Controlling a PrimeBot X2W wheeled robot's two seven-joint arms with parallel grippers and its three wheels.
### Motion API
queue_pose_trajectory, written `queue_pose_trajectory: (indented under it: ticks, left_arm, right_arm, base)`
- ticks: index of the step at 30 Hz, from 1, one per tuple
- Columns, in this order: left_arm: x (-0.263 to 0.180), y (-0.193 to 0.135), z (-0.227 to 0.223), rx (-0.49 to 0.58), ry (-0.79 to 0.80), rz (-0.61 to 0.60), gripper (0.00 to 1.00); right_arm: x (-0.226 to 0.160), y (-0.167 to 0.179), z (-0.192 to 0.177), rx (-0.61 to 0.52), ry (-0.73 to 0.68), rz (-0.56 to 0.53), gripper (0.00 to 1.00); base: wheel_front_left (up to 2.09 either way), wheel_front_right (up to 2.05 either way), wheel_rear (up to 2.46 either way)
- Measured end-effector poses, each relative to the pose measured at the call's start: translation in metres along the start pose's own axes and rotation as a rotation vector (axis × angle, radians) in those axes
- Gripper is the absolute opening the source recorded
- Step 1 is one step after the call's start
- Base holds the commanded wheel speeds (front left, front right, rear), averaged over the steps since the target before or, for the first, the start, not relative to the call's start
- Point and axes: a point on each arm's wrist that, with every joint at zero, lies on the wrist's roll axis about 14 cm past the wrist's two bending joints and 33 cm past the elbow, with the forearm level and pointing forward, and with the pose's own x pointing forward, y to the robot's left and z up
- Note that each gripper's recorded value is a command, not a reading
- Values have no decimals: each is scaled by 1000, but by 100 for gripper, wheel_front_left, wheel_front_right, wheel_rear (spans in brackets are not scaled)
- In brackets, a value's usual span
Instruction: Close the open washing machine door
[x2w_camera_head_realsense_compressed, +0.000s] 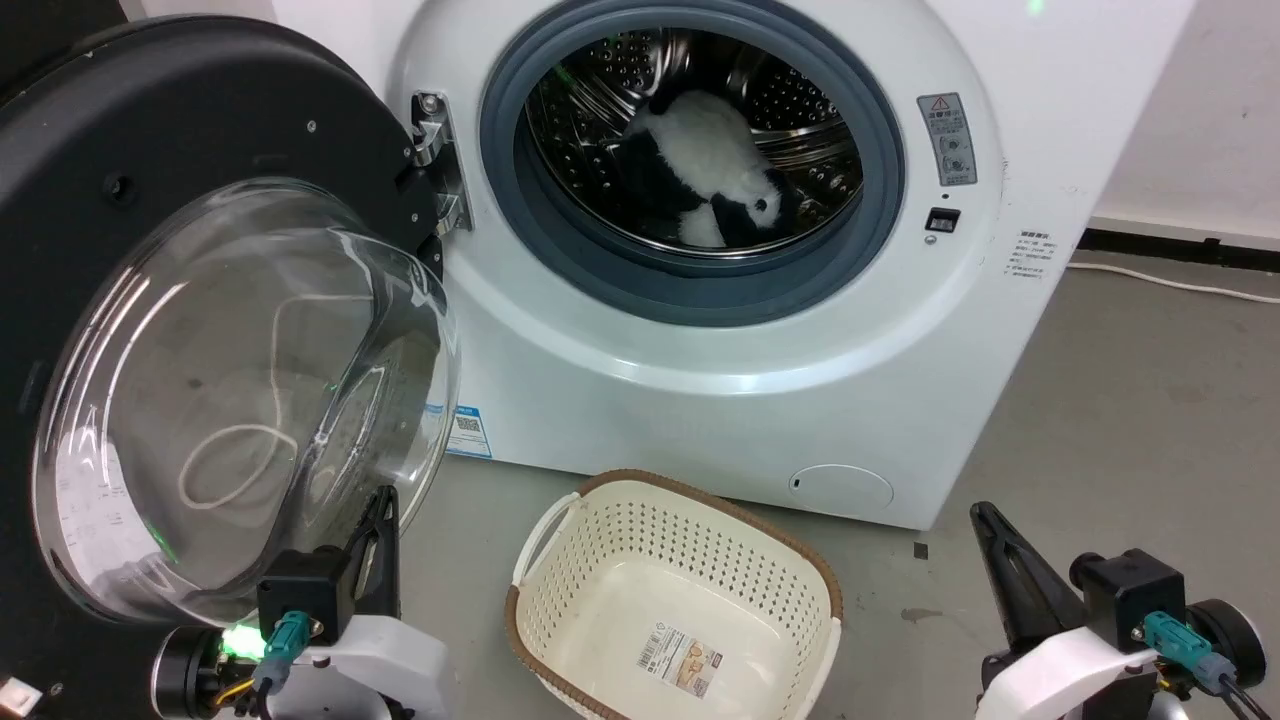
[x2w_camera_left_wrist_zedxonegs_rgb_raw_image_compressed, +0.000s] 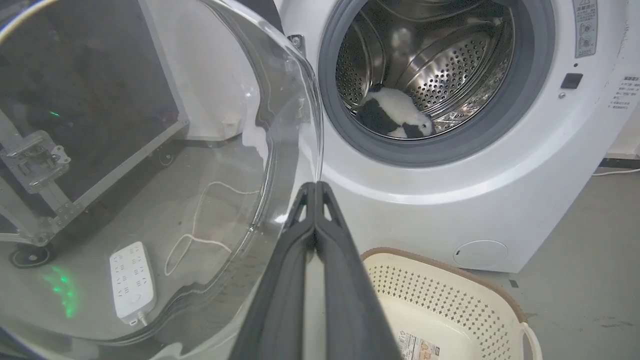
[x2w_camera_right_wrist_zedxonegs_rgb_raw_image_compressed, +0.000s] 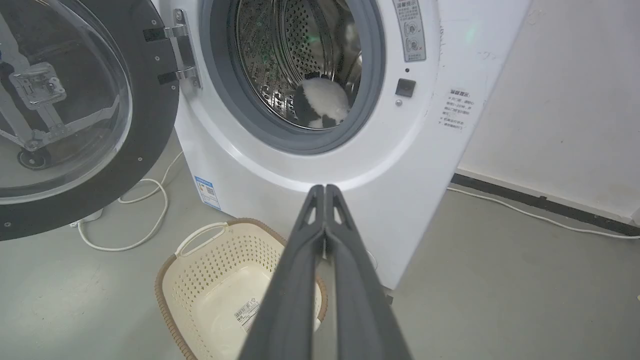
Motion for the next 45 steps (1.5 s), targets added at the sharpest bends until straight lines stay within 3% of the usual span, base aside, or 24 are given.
queue_pose_trajectory:
  ticks: [8,9,41,42,43,45]
  left_arm:
    - [0,0,0,0,0,0,0]
    - [0,0,0,0,0,0,100]
    - [-1,-15,-6,-64,-11,-42,100]
    - [-1,-16,-6,-73,-15,-43,45]
    - [-1,-16,-6,-73,-15,-43,0]
    - [-1,-17,-6,-83,-15,-45,0]
  right_arm:
    - [0,0,0,0,0,0,0]
    - [0,0,0,0,0,0,100]
    - [-4,-1,-4,69,-24,-5,100]
    - [-4,-1,-5,73,-25,-6,100]
    - [-4,-1,-5,73,-25,-6,100]
    - [-4,-1,-6,80,-26,-6,100]
  base:
    - [0,0,0]
    - [0,0,0]
    - [0,0,0]
    - [0,0,0]
    - [0,0,0]
    - [0,0,0]
